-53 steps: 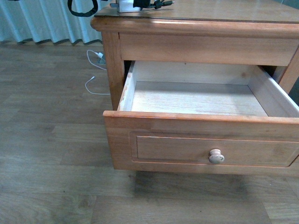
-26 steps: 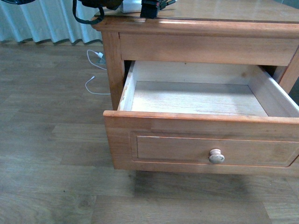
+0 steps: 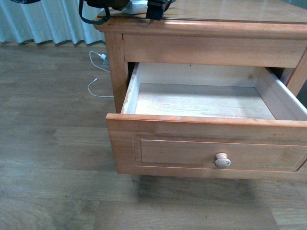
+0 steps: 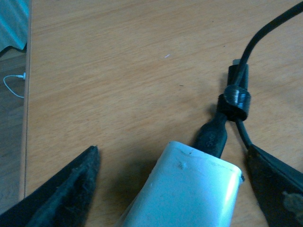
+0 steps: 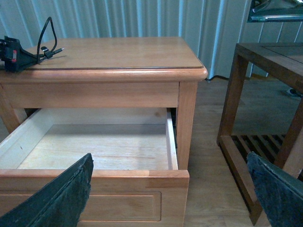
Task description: Put charger into drawer
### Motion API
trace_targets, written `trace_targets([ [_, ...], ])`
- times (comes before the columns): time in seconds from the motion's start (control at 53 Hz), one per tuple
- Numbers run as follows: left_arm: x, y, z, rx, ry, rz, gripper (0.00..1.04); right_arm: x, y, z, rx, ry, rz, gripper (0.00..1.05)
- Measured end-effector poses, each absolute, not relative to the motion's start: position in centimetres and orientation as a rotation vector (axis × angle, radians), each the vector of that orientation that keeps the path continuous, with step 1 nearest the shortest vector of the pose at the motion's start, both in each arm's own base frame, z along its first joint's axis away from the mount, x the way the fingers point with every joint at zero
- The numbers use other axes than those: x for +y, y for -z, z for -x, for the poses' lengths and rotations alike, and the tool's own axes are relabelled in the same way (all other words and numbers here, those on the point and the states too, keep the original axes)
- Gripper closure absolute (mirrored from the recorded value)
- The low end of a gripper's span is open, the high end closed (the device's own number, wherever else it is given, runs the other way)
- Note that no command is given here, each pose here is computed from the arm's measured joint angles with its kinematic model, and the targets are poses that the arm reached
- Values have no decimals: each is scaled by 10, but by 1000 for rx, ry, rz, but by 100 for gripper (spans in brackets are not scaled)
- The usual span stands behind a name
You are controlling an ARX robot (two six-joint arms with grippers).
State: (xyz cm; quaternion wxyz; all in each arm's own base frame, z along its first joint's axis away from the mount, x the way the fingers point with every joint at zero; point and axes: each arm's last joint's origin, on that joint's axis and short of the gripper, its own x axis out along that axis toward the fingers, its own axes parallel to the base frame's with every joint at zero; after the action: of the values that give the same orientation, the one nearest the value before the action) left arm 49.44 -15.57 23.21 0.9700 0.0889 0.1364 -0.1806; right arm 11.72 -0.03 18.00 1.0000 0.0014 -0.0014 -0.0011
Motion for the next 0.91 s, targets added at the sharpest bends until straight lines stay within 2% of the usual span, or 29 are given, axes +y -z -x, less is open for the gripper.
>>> trace_targets([
  [0.17,-160,-231,-494,276,374,-181,37,0,-180,-117,-3,2,-3,8],
  [0.264,-163,-230,-493,281,381,-183,54,0,-180,-117,-3,2,-3,8],
  [0.359,-163,-231,-493,279,376,-190,64,0,-180,-117,-3,2,-3,8],
  [0.623,-155,-234,-482,263,360,-163,65,0,-180,-117,-3,3,-3,8],
  [0.907,-152,-253,-441,226,435,-106,65,0,-180,-117,-3,2,-3,8],
])
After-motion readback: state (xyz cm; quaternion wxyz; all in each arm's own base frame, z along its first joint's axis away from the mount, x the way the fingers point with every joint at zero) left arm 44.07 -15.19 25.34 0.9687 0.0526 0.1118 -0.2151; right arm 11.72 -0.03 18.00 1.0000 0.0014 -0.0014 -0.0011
